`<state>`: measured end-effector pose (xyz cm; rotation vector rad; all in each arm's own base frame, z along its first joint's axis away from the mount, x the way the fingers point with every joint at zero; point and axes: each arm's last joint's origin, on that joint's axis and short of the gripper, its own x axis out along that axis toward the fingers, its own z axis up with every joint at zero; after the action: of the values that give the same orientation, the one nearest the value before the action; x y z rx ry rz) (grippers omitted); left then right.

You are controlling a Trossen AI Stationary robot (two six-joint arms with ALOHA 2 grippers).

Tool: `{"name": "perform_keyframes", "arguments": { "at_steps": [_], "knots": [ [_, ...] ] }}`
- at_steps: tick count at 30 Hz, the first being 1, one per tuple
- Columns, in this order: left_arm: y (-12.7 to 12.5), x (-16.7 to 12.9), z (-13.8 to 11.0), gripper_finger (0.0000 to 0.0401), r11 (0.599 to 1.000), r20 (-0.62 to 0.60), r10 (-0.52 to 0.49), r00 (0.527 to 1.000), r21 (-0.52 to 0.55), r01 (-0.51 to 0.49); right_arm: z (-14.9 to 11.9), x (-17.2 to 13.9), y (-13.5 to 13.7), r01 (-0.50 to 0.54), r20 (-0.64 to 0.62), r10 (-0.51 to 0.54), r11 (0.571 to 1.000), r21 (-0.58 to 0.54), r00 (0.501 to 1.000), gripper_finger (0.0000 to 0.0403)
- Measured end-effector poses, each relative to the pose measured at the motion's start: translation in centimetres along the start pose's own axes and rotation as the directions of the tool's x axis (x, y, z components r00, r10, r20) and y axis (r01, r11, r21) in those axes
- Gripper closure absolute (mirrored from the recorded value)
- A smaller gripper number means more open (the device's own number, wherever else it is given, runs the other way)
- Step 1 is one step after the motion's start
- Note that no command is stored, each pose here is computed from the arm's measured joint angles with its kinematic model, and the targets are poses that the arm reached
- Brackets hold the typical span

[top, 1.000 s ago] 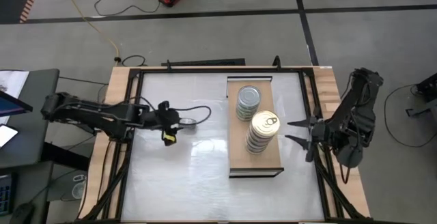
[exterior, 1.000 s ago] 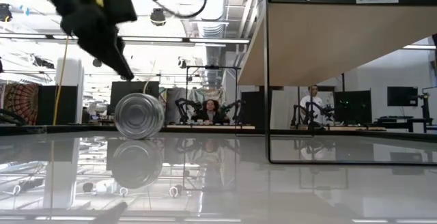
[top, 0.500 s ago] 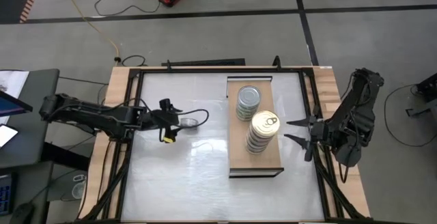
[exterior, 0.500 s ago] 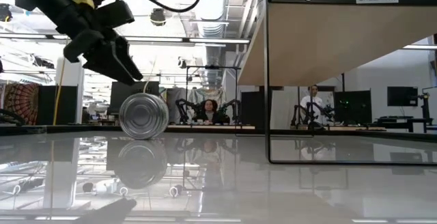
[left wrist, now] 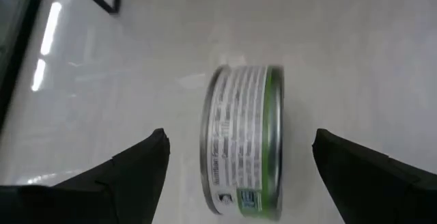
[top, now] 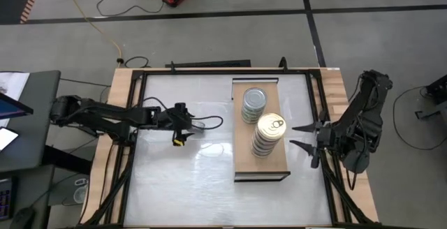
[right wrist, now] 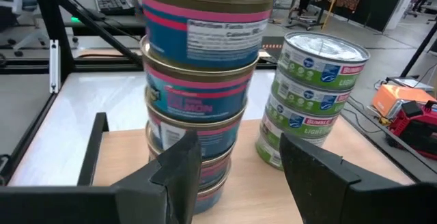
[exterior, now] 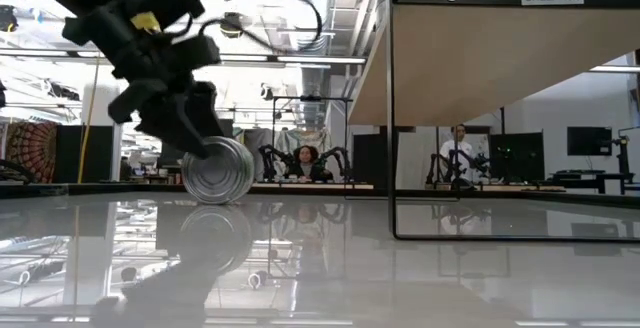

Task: Stack canned seafood by type on shelf
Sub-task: Stack the green tuna can on top of the green tuna can

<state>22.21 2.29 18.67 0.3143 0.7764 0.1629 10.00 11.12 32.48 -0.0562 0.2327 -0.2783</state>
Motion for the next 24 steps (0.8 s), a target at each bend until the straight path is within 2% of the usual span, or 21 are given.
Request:
{"name": "perform_keyframes", "arguments": {
  "at_steps": [3,6,14,17,21,24],
  "knots": [
    [0.0,0.8,-0.3,0.0061,1.000,-0.027,0.000,1.000,0.006,0.001,-0.1,0.0,0.2,-0.005,-0.001,0.005,1.000,-0.007,1.000,0.0177],
    [-0.2,1.3,-0.4,0.0082,1.000,-0.044,-0.021,0.999,0.020,0.021,-0.1,0.0,0.2,-0.004,-0.002,0.004,1.000,-0.006,1.000,0.0177],
    [-0.3,1.1,-0.3,0.0214,0.999,-0.032,-0.033,0.999,0.011,0.033,-0.1,0.0,0.2,-0.004,-0.001,0.004,1.000,-0.004,1.000,0.0177],
    [-0.5,0.9,-0.2,0.0265,0.998,-0.025,-0.039,0.999,0.038,0.040,-0.1,0.0,0.2,-0.003,-0.002,0.003,1.000,-0.009,1.000,0.0177],
    [-0.6,-0.2,0.7,0.0274,0.995,0.024,-0.030,0.999,0.093,0.028,-0.1,0.0,0.1,-0.002,-0.004,0.002,1.000,-0.014,1.000,0.0177],
    [-0.3,-1.9,2.3,0.0274,0.988,0.115,0.014,0.993,0.150,-0.032,-0.1,0.0,0.1,-0.003,-0.004,0.003,1.000,-0.014,1.000,0.0177]
  ]
}}
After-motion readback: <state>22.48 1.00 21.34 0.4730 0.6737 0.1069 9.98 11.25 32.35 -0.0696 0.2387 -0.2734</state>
